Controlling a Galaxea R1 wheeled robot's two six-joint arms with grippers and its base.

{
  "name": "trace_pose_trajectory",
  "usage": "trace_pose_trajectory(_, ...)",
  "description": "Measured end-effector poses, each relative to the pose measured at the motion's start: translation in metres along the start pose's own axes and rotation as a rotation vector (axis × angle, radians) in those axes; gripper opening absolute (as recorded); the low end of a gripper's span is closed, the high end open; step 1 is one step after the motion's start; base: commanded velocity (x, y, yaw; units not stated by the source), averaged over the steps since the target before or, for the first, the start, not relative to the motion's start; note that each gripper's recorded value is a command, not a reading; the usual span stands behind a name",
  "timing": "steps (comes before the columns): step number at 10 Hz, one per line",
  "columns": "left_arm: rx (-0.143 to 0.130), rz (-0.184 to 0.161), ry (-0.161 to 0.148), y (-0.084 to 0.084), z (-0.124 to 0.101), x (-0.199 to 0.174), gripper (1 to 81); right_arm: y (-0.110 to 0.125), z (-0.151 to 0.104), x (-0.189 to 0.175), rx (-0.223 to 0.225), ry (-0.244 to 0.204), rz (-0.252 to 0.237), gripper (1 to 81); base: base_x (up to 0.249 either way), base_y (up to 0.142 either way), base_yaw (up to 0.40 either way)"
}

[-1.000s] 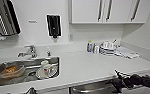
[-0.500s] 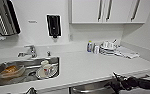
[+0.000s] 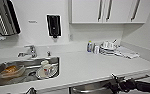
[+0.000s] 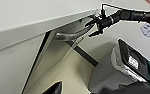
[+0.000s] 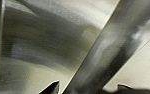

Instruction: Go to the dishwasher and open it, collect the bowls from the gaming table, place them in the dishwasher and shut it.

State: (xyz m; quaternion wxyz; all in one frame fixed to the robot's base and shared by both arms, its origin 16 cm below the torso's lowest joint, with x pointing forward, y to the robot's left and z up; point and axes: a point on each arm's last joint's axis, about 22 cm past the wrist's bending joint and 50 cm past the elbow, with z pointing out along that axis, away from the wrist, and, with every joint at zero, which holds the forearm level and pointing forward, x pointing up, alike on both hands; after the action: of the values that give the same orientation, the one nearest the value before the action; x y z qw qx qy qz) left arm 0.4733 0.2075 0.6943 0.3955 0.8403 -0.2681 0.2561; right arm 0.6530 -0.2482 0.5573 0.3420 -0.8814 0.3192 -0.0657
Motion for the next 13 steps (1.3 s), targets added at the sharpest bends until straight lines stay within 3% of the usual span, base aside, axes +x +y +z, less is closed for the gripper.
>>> trace_pose_trajectory(5,-0.004,0.002,-0.003,0.0,0.003,0.0,81.1,0.004,0.006,0.0,0.046,0.016,0.018,81.1,0.0,0.0,0.0)
trace_pose_trajectory(9,0.001,0.0,-0.001,-0.002,0.002,0.001,81.1,0.014,0.004,-0.007,0.087,0.023,-0.032,81.1,0.0,0.0,0.0)
trace_pose_trajectory(13,0.003,0.001,0.0,-0.003,0.001,0.001,81.1,0.033,0.002,-0.018,0.098,0.016,-0.034,81.1,0.0,0.0,0.0)
